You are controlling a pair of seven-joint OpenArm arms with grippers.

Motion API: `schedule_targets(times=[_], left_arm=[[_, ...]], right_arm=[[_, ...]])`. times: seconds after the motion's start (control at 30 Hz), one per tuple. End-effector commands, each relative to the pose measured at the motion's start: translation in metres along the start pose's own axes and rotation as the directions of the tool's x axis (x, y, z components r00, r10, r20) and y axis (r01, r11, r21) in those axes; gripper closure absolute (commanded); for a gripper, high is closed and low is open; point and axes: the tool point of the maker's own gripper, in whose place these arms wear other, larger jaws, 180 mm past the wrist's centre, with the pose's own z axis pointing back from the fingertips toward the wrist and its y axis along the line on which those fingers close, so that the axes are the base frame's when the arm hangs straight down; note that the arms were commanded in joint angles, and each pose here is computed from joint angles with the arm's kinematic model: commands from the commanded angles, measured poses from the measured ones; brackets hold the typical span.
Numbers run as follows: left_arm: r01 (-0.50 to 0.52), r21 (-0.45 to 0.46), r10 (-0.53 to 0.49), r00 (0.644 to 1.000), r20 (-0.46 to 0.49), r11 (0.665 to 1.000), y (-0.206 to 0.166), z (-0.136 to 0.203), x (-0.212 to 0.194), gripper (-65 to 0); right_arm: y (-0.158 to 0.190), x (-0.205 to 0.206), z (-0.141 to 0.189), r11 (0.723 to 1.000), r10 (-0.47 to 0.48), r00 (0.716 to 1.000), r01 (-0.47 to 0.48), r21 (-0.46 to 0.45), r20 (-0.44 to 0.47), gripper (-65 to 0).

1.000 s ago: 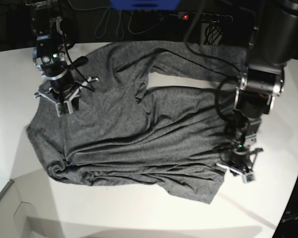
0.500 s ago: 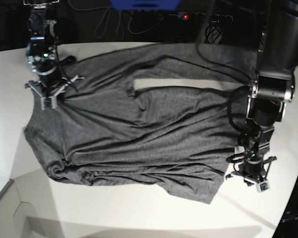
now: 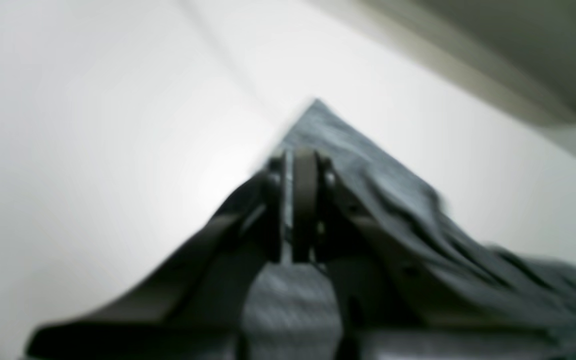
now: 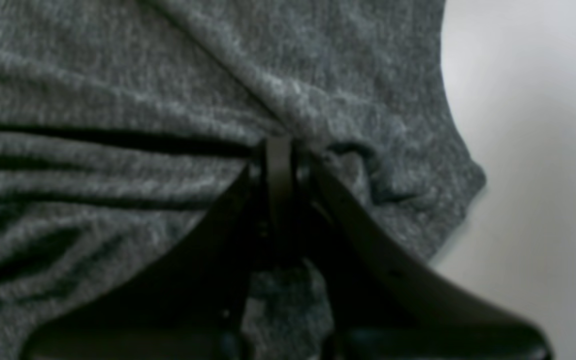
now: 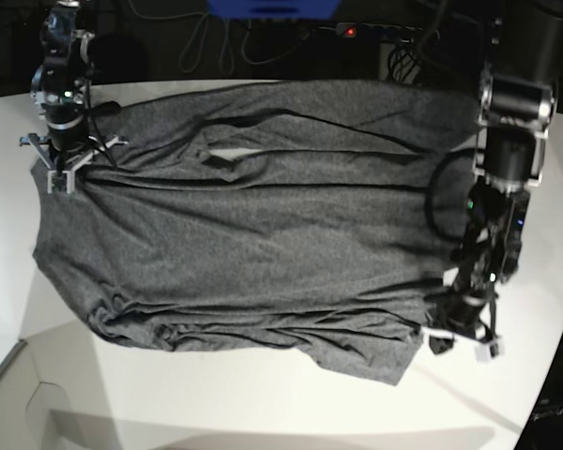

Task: Layout the t-shirt on the table in an organized manner, then fold the t-shirt properly
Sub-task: 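Drag the held shirt edge with the left gripper toward the robot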

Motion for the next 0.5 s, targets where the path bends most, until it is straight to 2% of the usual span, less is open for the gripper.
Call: schedule_targets(times=[0.0, 0.13, 0.27, 0.47], left_arm=[[0.004, -0.056, -0.002, 0.999, 0.034, 0.998, -0.016, 0.008, 0.012, -2.6], [0.021, -0.159, -0.024, 1.000, -0.020, 0.987, -0.044, 0.048, -0.022, -2.6], [0.011, -0.197, -0.034, 0.993, -0.117, 0.980, -0.052, 0.083, -0.064, -2.6], [0.001, -0.187, -0.028, 0.990, -0.141, 0.982, -0.038, 0.143, -0.053, -2.6]], right_arm=[[0.002, -0.013, 0.001, 1.000, 0.008, 0.998, -0.007, 0.013, -0.059, 0.0], [0.001, -0.015, 0.002, 1.000, 0.011, 0.998, -0.010, 0.012, -0.063, 0.0], [0.001, -0.015, 0.002, 1.000, 0.011, 0.998, -0.010, 0.012, -0.063, 0.0], [0.001, -0.012, 0.000, 1.000, 0.010, 0.998, -0.009, 0.011, -0.059, 0.0]])
